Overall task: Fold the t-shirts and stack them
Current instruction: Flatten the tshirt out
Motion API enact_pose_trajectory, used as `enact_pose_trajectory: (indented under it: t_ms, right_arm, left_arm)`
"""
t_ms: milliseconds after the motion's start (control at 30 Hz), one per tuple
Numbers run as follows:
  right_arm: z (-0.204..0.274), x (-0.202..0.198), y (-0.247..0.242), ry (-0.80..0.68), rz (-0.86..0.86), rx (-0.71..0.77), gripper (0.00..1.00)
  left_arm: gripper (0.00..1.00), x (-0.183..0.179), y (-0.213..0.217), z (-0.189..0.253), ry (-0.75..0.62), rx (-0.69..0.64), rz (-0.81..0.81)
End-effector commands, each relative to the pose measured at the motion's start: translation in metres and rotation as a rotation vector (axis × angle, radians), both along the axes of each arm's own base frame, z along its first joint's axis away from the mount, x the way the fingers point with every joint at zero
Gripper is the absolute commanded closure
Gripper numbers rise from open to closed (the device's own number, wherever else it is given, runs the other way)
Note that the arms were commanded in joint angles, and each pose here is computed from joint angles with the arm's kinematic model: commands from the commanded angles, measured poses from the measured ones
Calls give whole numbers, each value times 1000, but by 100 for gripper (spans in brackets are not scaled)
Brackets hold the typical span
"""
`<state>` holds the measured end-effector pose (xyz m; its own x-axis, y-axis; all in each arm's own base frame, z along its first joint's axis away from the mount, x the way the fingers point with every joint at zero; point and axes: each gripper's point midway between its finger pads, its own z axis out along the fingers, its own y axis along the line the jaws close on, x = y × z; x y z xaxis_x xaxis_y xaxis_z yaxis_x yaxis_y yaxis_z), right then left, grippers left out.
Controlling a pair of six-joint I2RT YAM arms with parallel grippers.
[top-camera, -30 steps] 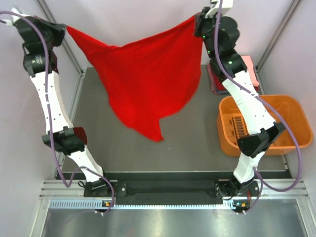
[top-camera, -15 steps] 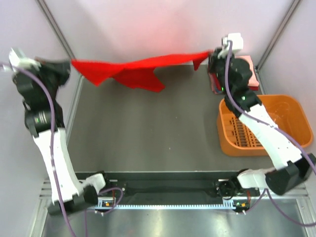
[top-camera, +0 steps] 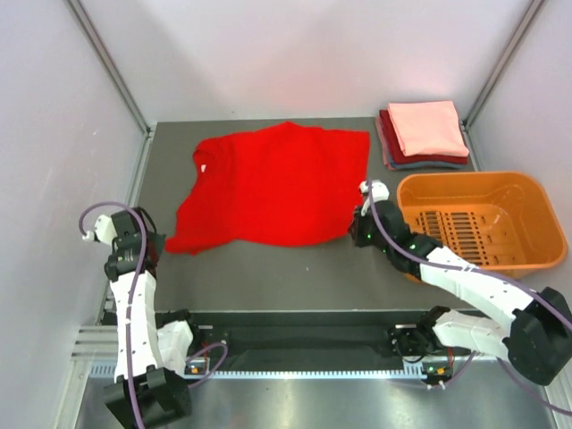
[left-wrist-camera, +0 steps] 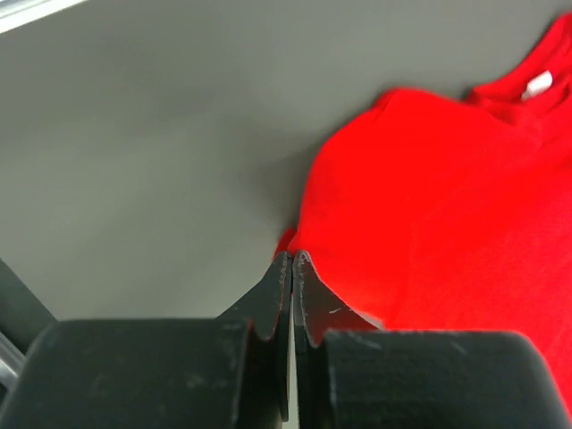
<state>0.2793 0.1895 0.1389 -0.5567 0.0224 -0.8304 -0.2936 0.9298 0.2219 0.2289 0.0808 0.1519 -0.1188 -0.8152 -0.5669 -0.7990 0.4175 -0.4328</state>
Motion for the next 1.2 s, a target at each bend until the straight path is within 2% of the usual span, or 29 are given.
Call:
enact_pose_trajectory:
  t_ms: [0,133,267,333,433,467,500,533,567,600,633,667,700,767,800,867,967,1000,1067,1167]
  right_arm:
    - [-7,-15,4,33,-30,33,100]
    - [-18,-26,-15,56,-88,-26,100]
    - [-9,-30,-24,51,-133,-16,100]
    - [3,-31,-26,41,-134,-7,100]
    - [51,-26,-27,-32,-160,53,100]
    - [84,-22,-25,-85,-166,100,100]
    - [102,-22,-26,-113,-165,123,100]
    - [124,-24,-28,-149,-162,150,100]
    - [163,-24,-29,-212,-156,196,100]
    - [185,-27,-33,-251,-158,224,100]
    - [202,-30,-36,-276,-158,240,100]
    - [240,-35,-41,-341,-154,288,100]
    - [260,-41,-46,-378,-150,320,100]
    - [311,-57,-56,-472,-127,404,100]
    - [332,-69,-64,-517,-114,449,100]
    - [373,-91,-77,-599,-84,525,100]
    - [415,-124,-103,-695,-77,624,100]
    - [424,-135,-112,-722,-75,645,100]
    - [437,-148,-127,-753,-86,665,100]
    - [437,-156,-143,-767,-123,658,100]
  left_arm:
    - [100,-6,15,3,-57,50,112]
    - [100,-12,14,-15,-34,44,119]
    - [100,-7,20,10,-90,104,97]
    - [100,7,20,46,-162,149,37]
    - [100,23,8,113,-278,178,-76]
    - [100,27,2,131,-316,171,-106]
    - [100,31,-3,172,-397,186,-138]
    - [100,35,-15,195,-458,168,-197]
    - [100,36,-20,216,-506,166,-216]
    - [100,32,-29,265,-610,180,-248]
    - [100,28,-36,289,-660,181,-274]
    - [100,23,-45,312,-711,170,-302]
    - [100,8,-53,361,-814,211,-317]
    - [100,-11,-62,405,-913,243,-330]
    - [100,-33,-70,445,-1013,275,-329]
    - [100,-65,-77,489,-1142,284,-291]
    - [100,-97,-91,528,-1284,239,-288]
    - [100,-119,-102,546,-1362,242,-312]
    - [100,-142,-115,571,-1485,214,-350]
    - [100,-151,-124,582,-1525,195,-387]
